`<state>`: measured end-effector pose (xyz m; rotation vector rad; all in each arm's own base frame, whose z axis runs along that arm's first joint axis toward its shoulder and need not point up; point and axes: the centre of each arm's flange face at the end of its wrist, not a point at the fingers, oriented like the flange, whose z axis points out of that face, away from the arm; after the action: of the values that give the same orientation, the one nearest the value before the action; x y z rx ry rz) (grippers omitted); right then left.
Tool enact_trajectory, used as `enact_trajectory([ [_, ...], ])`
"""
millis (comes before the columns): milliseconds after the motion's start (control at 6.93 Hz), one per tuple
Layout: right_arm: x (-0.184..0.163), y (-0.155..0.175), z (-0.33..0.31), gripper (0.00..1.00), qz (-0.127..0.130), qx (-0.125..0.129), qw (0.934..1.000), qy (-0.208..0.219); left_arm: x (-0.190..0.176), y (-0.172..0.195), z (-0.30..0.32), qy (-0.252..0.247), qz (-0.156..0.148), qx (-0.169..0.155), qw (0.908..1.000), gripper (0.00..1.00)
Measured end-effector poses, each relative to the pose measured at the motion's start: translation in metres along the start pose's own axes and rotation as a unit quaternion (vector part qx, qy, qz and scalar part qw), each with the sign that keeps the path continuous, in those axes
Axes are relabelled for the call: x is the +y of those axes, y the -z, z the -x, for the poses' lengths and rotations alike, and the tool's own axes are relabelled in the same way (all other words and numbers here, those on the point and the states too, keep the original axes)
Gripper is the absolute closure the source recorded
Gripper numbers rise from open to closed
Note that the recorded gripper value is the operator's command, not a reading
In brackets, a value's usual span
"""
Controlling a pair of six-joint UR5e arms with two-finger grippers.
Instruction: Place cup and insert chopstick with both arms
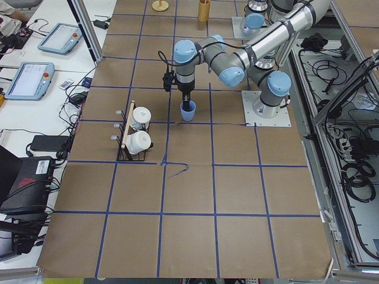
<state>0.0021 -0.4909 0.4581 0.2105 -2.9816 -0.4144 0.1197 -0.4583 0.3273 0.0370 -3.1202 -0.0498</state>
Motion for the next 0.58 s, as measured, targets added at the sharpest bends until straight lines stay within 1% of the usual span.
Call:
enact_trajectory([
  [144,0.01,-0.025,-0.018,0.0,0.055,-0.004,0.9984,0.015,-0.001,-0.014,0.004,0.003,-0.001,-0.001,1.0,0.07],
  [288,0.021,-0.048,-0.036,0.0,0.114,0.015,0.9925,0.042,0.001,-0.029,0.005,0.006,0.007,0.002,1.0,0.1],
  [433,0.029,-0.073,-0.053,0.0,0.16,0.032,0.9849,0.059,0.004,-0.042,0.006,0.01,0.016,0.008,0.9998,0.19],
  [577,0.034,-0.099,-0.066,0.0,0.189,0.032,0.9795,0.062,0.005,-0.054,0.006,0.014,0.023,0.013,0.9995,0.26],
])
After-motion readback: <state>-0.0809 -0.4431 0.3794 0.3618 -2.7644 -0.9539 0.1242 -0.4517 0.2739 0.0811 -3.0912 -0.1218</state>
